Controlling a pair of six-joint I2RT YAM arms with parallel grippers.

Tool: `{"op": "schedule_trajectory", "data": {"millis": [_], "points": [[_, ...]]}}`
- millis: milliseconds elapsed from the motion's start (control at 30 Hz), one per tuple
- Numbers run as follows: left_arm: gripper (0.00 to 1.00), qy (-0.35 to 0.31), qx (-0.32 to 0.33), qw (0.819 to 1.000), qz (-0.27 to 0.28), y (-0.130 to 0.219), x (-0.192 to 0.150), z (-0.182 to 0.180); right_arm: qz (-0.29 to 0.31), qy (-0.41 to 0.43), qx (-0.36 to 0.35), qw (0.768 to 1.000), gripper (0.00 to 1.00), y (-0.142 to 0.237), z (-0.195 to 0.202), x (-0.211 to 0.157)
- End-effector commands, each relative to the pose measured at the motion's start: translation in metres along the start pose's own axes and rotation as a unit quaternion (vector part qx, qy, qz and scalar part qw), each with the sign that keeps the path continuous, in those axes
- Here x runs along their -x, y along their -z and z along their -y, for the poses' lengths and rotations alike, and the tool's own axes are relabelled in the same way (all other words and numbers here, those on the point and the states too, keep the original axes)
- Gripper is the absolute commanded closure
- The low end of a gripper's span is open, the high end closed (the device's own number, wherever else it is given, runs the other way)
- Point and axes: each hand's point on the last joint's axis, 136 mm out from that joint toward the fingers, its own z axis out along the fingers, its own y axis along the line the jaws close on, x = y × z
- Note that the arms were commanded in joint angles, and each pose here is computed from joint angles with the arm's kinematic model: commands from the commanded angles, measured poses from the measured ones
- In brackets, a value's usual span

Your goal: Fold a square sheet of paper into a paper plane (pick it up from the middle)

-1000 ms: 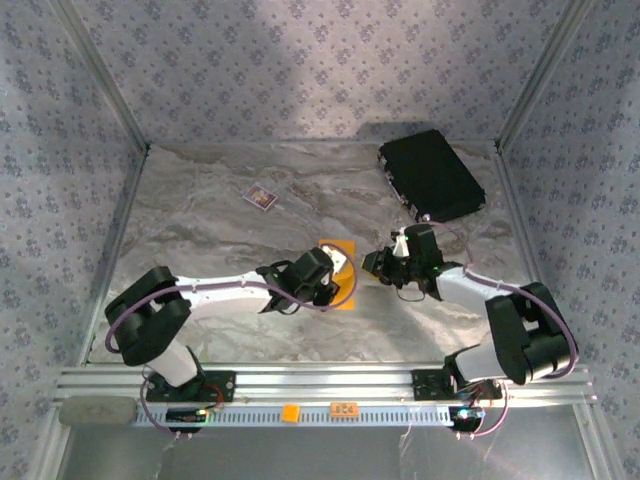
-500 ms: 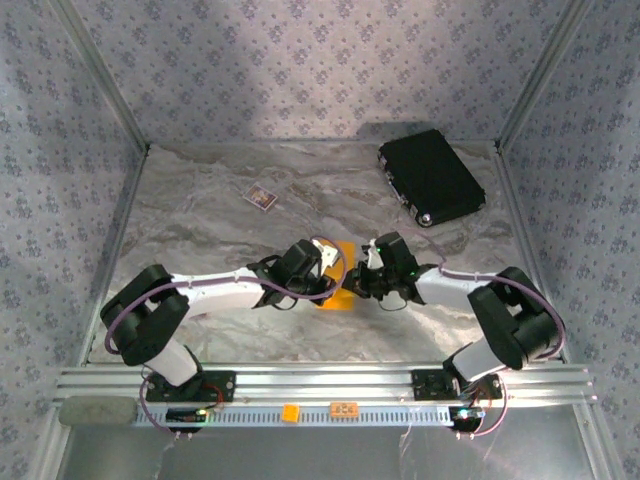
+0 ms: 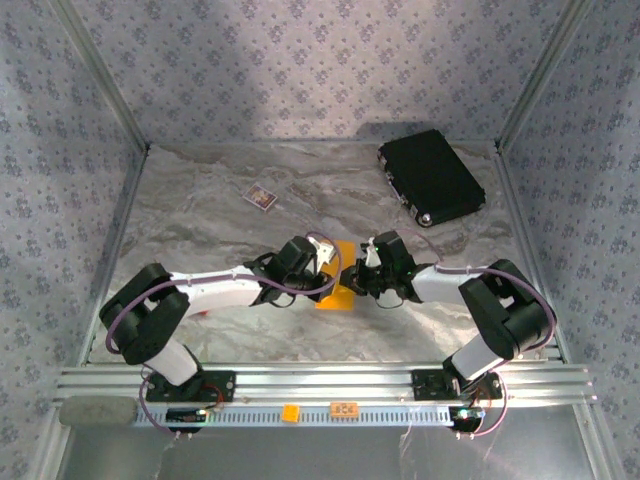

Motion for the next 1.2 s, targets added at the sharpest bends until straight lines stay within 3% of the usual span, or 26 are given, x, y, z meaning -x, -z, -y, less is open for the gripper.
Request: {"op": "schedule_trajectory", "data": {"millis": [0, 267, 400, 833, 1033, 1167], "points": [[0.90, 0.006, -0.010, 1.000, 0.003, -0.0029, 0.0009, -0.0017, 0.007, -0.007, -0.001, 1.000, 0.91, 0.0001, 0.0010, 0.0041], [0.80, 0.009, -0.019, 1.000, -0.001, -0.0074, 0.0034, -0.0030, 0.007, -0.009, 0.000, 1.000, 0.91, 0.0008, 0.0013, 0.0043], [0.85, 0.010, -0.019, 1.000, -0.002, -0.0102, 0.0021, -0.0046, 0.008, -0.008, -0.001, 1.000, 0.91, 0.0015, 0.0018, 0.0046], [0.81, 0.019, -0.029, 0.999, 0.017, -0.0060, 0.0086, -0.0038, 0.008, -0.011, -0.004, 1.000, 0.91, 0.0027, 0.0048, 0.0044], [0.90, 0.021, -0.029, 0.999, 0.014, -0.0058, 0.0068, -0.0069, 0.009, -0.012, -0.005, 1.000, 0.91, 0.0026, 0.0061, 0.0048], [0.90, 0.023, -0.032, 0.999, 0.018, -0.0052, 0.0074, -0.0055, 0.008, -0.011, -0.004, 1.000, 0.91, 0.0025, 0.0058, 0.0049]]}}
